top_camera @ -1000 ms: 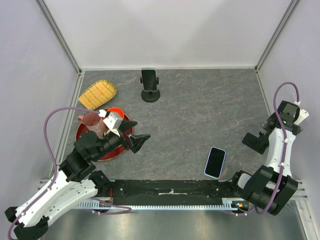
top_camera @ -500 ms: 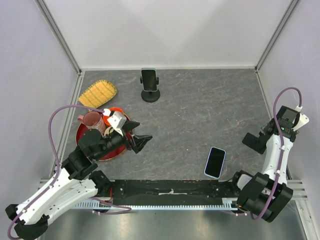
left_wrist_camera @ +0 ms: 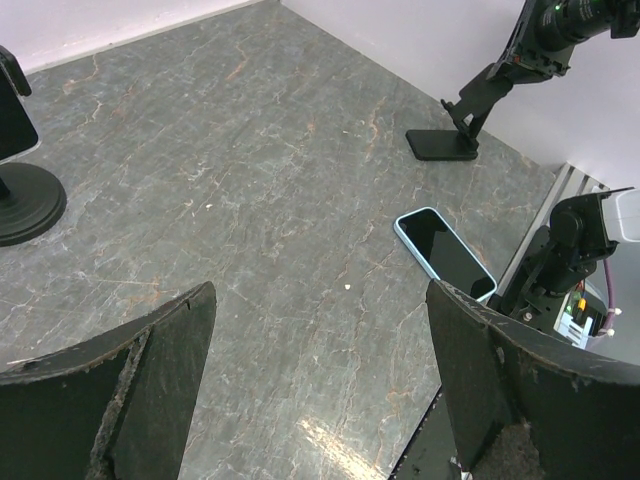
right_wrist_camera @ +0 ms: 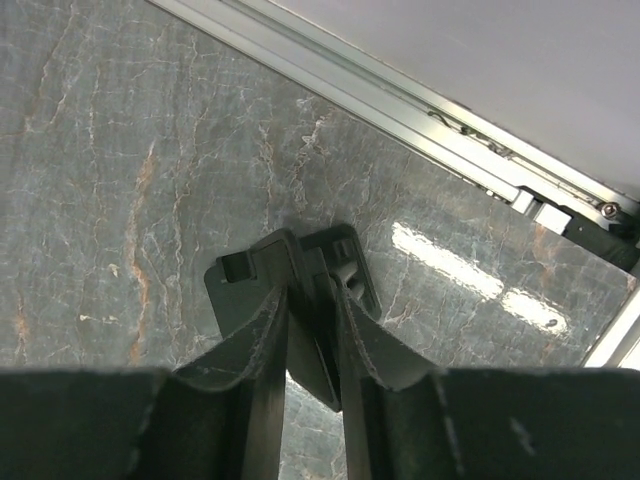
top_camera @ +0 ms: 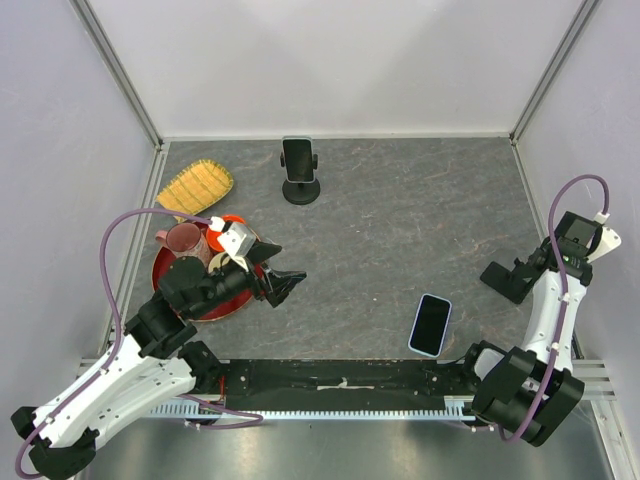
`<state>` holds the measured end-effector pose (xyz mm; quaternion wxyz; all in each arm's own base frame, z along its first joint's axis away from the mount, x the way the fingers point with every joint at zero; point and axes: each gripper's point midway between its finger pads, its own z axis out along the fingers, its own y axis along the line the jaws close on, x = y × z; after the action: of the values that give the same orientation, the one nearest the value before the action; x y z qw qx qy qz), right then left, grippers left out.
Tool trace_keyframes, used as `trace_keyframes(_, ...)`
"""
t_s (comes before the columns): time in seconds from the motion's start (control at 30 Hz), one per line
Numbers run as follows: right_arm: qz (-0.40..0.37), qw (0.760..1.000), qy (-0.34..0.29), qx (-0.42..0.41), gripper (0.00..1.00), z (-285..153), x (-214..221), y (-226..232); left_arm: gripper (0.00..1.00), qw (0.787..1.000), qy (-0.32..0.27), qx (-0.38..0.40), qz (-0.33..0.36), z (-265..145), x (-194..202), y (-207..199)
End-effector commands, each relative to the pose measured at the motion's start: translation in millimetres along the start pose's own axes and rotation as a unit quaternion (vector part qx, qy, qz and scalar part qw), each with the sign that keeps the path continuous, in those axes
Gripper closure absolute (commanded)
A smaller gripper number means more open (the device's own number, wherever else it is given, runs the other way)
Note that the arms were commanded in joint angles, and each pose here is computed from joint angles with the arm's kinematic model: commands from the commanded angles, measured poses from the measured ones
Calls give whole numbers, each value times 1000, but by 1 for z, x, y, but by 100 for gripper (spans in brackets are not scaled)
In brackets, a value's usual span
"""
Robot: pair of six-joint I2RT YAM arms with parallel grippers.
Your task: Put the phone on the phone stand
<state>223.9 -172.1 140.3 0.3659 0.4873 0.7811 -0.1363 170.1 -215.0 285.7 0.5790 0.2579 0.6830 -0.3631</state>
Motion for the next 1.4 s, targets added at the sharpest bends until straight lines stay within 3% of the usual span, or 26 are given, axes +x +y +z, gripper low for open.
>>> trace_keyframes(0.0,29,998,-25,-43,72,-5,-16,19,9,1000,-12,8,14,3,-5,-2)
trace_keyframes(0.23,42,996,-33,-73,84,-8,-26,36,9,1000,-14,7,15,3,-6,-1)
trace_keyframes(0.47,20,989,-71,-124,100,-20,-46,86,9,1000,-13,1,16,3,-6,2)
trace_keyframes(0.6,-4,987,-63,-151,100,-20,-42,118,9,1000,-15,-7,18,2,-7,5)
trace_keyframes(0.73,-56,968,-76,-234,100,-39,-37,175,9,1000,-15,-12,18,2,-7,7)
trace_keyframes(0.87,-135,932,-48,-332,100,-54,-3,238,9,999,-13,-21,21,0,-6,10)
trace_keyframes(0.97,-213,879,-24,-425,100,-79,29,279,9,999,-17,-27,22,-1,-7,12)
trace_keyframes(1.07,-300,786,17,-539,100,-123,80,309,9,999,-17,-29,22,-1,-7,13)
trace_keyframes(1.13,-369,706,34,-603,100,-158,117,318,9,999,-18,-30,22,-1,-8,13)
trace_keyframes(1.17,-395,677,43,-619,100,-167,132,318,9,999,-18,-31,22,-1,-8,13)
trace_keyframes(1.2,-427,640,36,-637,100,-179,142,319,9,999,-20,-31,23,-1,-8,13)
trace_keyframes(1.23,-474,586,42,-656,100,-194,165,312,9,999,-21,-32,24,-2,-9,14)
trace_keyframes(1.37,-535,480,54,-693,100,-216,204,303,9,999,-23,-35,24,-3,-9,15)
